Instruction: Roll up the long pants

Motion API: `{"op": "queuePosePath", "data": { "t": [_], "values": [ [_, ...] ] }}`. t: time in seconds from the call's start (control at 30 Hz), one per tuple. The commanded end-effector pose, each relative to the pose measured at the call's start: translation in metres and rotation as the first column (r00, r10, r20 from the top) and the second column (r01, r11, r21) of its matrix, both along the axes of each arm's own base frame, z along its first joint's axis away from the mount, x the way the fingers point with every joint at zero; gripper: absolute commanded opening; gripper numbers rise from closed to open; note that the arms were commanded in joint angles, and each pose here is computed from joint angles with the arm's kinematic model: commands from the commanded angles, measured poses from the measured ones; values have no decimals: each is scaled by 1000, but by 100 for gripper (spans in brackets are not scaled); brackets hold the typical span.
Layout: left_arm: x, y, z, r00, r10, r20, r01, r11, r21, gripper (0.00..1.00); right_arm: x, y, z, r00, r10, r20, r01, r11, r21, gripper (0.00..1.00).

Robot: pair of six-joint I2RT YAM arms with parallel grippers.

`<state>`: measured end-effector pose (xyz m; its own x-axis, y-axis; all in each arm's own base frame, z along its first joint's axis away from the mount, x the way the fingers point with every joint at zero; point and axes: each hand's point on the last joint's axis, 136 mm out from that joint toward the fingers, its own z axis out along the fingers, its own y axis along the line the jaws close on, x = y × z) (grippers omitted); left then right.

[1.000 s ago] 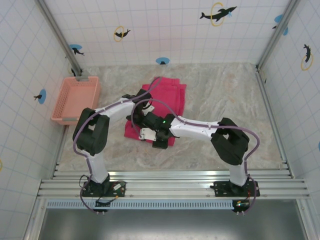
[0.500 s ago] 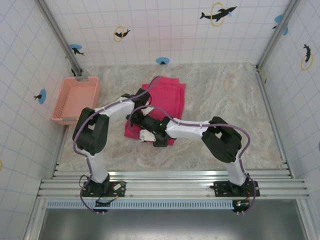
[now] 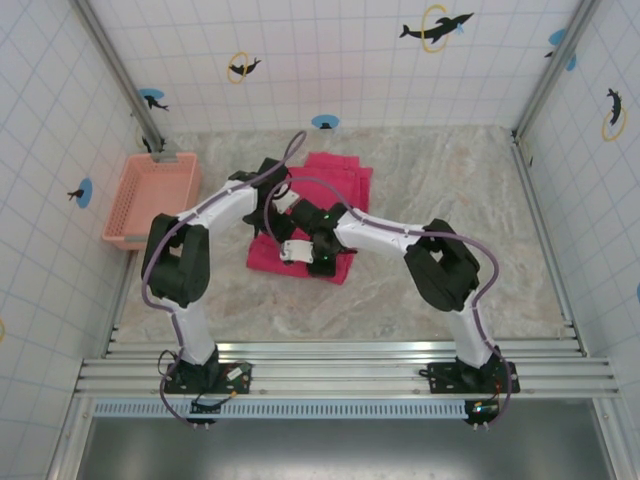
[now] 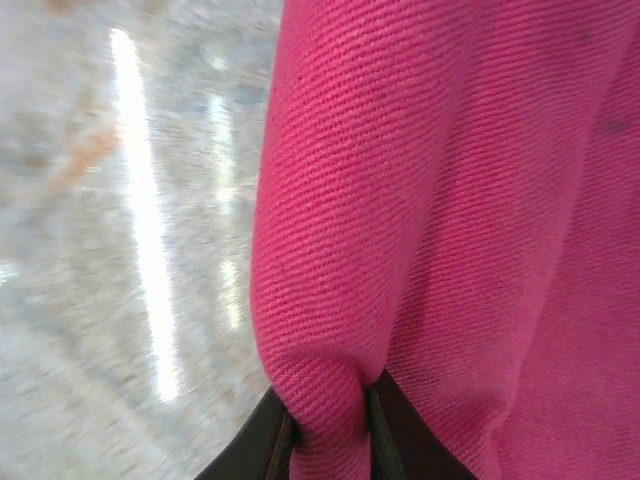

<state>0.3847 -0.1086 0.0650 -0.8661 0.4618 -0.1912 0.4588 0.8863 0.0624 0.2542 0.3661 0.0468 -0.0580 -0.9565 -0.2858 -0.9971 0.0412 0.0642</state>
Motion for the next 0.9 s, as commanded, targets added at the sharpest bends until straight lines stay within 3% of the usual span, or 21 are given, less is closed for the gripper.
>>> {"op": "queuePosePath", "data": {
  "t": [0.0, 0.13, 0.3, 0.53, 0.87],
  "values": [
    [2, 10, 11, 1000, -9, -23, 9, 1000, 11, 91, -54, 7, 44, 937, -4, -350, 30, 997, 70, 15],
    [9, 13, 25, 1000, -26, 7, 26, 999, 32, 91, -63, 17, 74, 839, -41, -542, 134, 982, 132, 16],
    [12, 14, 31, 999, -35, 16, 34, 998, 43, 92, -33, 14, 76, 611, -170, -773, 349, 935, 70, 16],
    [14, 14, 34, 999, -32, 12, 31, 998, 48, 92, 18, -15, 30, 522, -339, -783, 493, 869, -48, 16],
    [-1, 13, 52, 999, -25, 29, 24, 999, 32, 86, 42, -32, -22, 420, -456, -785, 566, 807, -166, 17]
  ]
}}
